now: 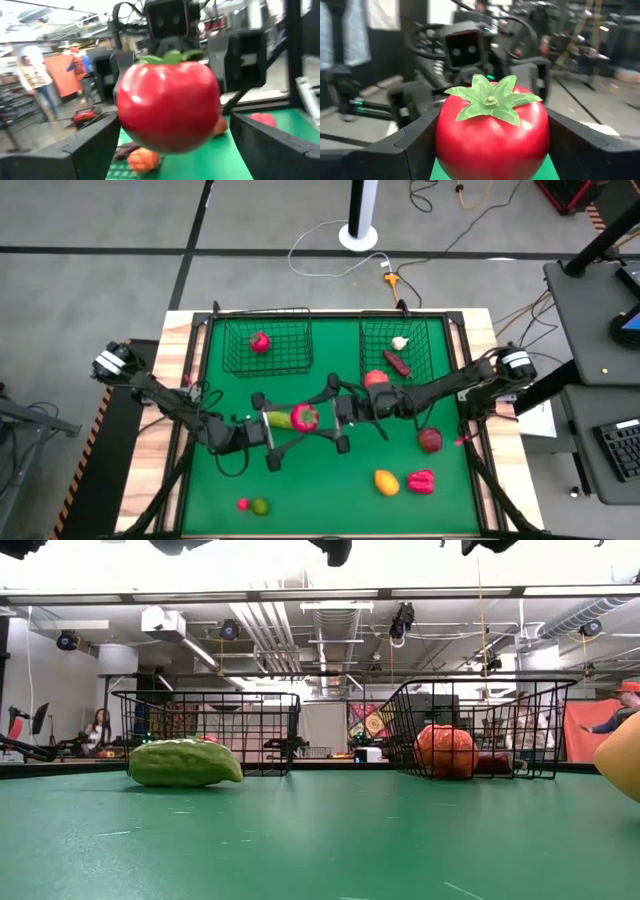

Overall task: Sort produce into baskets
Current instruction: Put the red tomato into the left wire basket

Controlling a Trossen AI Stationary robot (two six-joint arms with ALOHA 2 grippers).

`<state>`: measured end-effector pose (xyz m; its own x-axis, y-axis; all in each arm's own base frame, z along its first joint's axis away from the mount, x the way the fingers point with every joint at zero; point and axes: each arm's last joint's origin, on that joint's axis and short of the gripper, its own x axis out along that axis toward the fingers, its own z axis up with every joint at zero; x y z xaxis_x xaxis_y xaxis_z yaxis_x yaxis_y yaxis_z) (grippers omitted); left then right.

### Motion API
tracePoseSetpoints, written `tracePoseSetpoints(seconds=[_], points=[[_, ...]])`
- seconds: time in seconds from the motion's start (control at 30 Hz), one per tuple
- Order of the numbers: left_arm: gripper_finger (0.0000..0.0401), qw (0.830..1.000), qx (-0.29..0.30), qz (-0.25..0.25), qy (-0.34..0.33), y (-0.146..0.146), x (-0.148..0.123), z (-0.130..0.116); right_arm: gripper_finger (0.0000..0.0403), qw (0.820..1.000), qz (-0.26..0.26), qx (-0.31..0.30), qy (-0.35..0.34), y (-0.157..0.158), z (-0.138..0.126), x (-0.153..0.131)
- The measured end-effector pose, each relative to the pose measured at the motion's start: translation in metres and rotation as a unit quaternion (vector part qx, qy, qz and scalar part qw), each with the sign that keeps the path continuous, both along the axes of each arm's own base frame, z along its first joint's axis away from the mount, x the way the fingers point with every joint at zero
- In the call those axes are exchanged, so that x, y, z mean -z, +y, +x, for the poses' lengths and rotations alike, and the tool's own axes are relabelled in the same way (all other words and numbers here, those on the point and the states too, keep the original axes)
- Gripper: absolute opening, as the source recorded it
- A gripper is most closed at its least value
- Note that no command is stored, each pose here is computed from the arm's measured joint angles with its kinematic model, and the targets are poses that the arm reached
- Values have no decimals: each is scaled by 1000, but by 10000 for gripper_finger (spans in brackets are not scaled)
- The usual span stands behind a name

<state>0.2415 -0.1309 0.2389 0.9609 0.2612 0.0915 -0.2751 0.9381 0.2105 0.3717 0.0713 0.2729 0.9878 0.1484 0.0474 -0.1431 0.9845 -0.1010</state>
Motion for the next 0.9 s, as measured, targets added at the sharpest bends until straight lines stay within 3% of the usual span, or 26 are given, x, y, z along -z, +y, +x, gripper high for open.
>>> tracePoseSetpoints(seconds=[0.1,0.2,0.33,0.47,0.67,0.9], points=[[355,999,-41,8,20,2,2,-2,297,999,-14,43,27,-4,1,-12],[355,992,-119,4,46,5,4,-9,297,993,-24,102,61,-11,5,-26],[351,971,-232,-7,64,7,6,-25,297,968,-25,210,136,-37,13,-45],[343,974,-217,-59,41,10,-4,-39,297,947,-3,258,193,-83,26,-51],[331,988,-88,-123,20,14,-25,-48,297,950,57,216,217,-156,45,-45],[327,984,-129,-124,-3,27,-44,-64,297,945,95,203,236,-208,78,-19]])
